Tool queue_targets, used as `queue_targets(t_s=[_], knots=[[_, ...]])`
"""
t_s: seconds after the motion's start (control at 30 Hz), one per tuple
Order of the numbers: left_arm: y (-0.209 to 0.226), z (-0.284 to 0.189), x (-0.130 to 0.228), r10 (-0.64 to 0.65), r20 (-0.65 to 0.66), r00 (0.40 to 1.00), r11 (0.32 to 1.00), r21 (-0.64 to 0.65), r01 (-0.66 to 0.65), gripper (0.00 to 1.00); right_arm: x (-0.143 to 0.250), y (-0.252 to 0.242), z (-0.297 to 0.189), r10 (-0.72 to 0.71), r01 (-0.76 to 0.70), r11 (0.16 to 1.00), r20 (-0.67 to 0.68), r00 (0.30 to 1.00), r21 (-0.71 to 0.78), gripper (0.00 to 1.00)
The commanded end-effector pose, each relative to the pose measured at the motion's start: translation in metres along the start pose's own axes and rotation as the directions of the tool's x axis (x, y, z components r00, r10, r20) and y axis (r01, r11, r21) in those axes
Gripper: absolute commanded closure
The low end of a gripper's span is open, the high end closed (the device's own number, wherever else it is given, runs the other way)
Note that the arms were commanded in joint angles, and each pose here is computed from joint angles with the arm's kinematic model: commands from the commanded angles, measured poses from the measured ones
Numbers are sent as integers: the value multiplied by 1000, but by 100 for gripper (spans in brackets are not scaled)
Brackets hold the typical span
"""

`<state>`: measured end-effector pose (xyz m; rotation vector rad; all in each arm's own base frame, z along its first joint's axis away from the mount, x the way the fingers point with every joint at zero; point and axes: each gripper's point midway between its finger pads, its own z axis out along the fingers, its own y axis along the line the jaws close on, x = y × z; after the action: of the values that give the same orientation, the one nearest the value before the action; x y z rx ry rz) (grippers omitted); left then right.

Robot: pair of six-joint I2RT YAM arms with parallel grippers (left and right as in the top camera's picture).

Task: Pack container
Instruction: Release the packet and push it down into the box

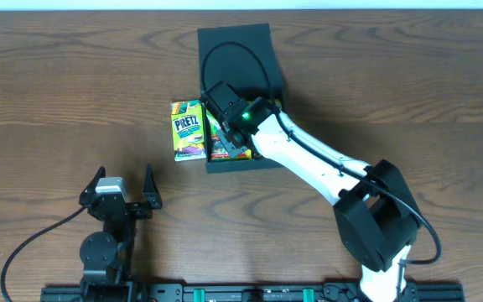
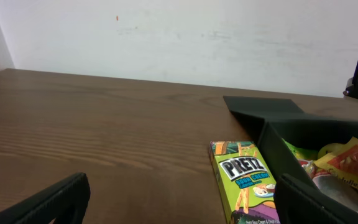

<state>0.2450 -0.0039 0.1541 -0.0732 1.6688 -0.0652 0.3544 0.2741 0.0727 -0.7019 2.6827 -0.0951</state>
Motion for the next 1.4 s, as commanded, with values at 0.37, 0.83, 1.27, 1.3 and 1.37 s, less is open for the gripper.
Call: queue_targets(t_s=[0.37,0.83,1.27,1.3,1.37], knots=[[4,0,18,6,-60,998,1000,-17,-7,5,5,5,18,-16,16,1000,-22,1000,16,96],[4,0,18,6,-60,998,1000,-17,-7,5,-4,3,2,358,-358,934,21,934,0,99],[4,0,18,6,-60,998,1000,-17,-7,5,-10,0,-23,469,-467,882,33,882,-55,98],[4,0,18,6,-60,998,1000,-17,-7,5,-9,-2,-25,470,-468,882,35,882,-51,98],[4,0,18,6,-60,998,1000,-17,-7,5,-6,-4,-26,468,-467,883,25,883,-42,99]])
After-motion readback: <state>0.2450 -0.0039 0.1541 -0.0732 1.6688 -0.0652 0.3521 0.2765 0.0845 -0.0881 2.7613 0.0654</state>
